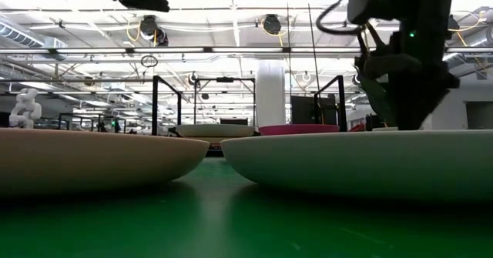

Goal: Place and stack plates onto a shelf
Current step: Stack the light brown plate on top of the pink plate on the shelf

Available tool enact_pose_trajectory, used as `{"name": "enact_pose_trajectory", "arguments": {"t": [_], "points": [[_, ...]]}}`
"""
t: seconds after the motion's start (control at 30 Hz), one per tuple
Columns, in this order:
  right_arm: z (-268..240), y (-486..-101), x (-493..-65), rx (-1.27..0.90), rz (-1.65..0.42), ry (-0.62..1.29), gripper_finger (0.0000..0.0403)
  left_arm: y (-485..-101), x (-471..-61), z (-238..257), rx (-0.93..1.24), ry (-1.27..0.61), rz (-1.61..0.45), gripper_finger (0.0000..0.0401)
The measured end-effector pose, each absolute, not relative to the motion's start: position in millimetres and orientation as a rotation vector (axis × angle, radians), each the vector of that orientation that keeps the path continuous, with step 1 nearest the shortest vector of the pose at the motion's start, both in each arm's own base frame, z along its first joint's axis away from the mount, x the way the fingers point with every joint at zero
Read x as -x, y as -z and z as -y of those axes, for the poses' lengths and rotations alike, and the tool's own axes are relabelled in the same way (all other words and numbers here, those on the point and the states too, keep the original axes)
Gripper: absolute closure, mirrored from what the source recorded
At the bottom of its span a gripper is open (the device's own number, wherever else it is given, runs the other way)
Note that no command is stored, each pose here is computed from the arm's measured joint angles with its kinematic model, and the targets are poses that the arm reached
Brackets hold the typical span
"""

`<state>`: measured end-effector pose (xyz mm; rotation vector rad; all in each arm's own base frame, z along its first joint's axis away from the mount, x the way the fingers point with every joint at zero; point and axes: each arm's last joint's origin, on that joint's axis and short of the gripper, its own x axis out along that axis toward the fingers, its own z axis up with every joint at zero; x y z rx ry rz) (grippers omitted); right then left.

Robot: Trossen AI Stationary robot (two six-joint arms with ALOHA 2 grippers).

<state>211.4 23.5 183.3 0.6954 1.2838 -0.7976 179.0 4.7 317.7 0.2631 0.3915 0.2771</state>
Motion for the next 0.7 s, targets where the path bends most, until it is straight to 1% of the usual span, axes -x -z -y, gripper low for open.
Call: {"name": "enact_pose_trajectory", "arguments": {"t": [0.1,0.27,0.43,0.53,0.67,0.7], "points": [[-23.0,-175.2,-208.7,-0.719,-1.295,0.783,0.0273,-319.5,-179.7,-4.7,-0.279,-0.276,-0.374,0.0192],[-19.4,-157.4,-202.2,-0.692,-1.321,0.725,0.0273,-322.1,-180.6,-4.7,-0.286,-0.278,-0.348,0.0192],[-13.4,-150.8,-194.8,-0.712,-1.379,0.742,0.0279,-322.3,-180.6,-4.7,-0.296,-0.276,-0.348,0.0192],[-14.0,-150.7,-194.4,-0.745,-1.411,0.707,0.031,-322.3,-180.6,-4.7,-0.305,-0.275,-0.349,0.0192],[-15.5,-152.5,-195.2,-0.764,-1.432,0.656,0.038,-322.2,-180.6,-4.7,-0.306,-0.274,-0.349,0.0192],[-15.7,-152.6,-195.2,-0.767,-1.437,0.646,0.0388,-322.3,-180.6,-4.7,-0.306,-0.274,-0.349,0.0192]]}}
